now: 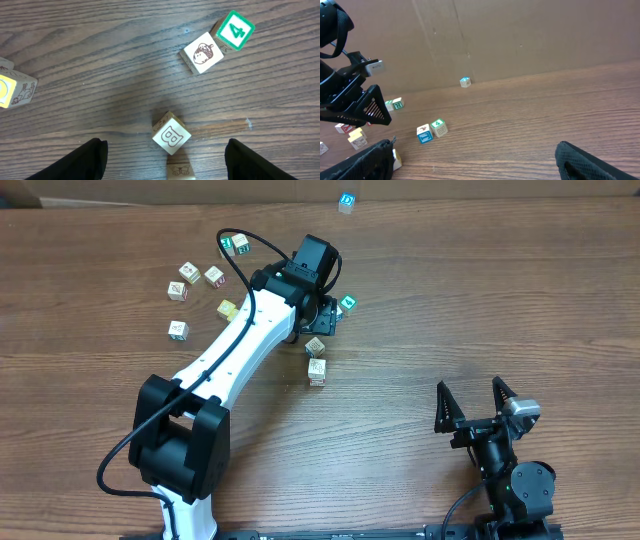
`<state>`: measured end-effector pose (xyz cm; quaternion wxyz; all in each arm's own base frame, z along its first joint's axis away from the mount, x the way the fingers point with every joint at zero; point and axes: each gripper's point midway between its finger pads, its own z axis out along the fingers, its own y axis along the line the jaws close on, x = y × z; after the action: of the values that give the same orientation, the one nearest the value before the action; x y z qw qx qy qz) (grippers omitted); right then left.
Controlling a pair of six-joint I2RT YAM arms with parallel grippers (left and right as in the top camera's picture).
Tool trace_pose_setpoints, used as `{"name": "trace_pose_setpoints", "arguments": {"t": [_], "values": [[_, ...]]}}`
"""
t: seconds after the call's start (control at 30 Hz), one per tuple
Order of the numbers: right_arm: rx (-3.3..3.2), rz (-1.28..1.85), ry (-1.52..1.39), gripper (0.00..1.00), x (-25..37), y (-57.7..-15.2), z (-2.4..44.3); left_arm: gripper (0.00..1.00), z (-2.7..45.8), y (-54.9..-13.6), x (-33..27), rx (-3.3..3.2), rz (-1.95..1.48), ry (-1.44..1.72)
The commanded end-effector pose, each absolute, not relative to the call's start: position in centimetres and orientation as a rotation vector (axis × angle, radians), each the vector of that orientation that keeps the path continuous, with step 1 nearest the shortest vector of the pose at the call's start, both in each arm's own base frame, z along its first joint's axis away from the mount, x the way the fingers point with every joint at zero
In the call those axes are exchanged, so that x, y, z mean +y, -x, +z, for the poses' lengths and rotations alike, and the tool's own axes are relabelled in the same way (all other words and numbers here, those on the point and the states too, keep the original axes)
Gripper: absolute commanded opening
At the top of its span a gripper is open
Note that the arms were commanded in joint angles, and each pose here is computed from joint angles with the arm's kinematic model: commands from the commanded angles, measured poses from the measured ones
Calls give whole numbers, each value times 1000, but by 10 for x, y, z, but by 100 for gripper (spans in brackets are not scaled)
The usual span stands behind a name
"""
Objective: Form a tower
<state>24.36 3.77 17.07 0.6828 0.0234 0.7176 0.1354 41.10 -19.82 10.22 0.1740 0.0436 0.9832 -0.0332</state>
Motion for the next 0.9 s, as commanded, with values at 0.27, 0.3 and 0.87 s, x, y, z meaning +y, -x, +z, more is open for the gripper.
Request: {"name": "trace_pose_setpoints", "arguments": {"t": [0.27,0.3,0.87], "values": [[1602,307,-58,100,37,-244,170,72,106,-413,-212,2769,-181,-303],[1602,307,-58,100,37,-244,170,72,106,-414,-213,2768,-181,-304],[1602,307,-58,100,37,-244,170,55,45,-409,-212,2887,-126,-358]]}}
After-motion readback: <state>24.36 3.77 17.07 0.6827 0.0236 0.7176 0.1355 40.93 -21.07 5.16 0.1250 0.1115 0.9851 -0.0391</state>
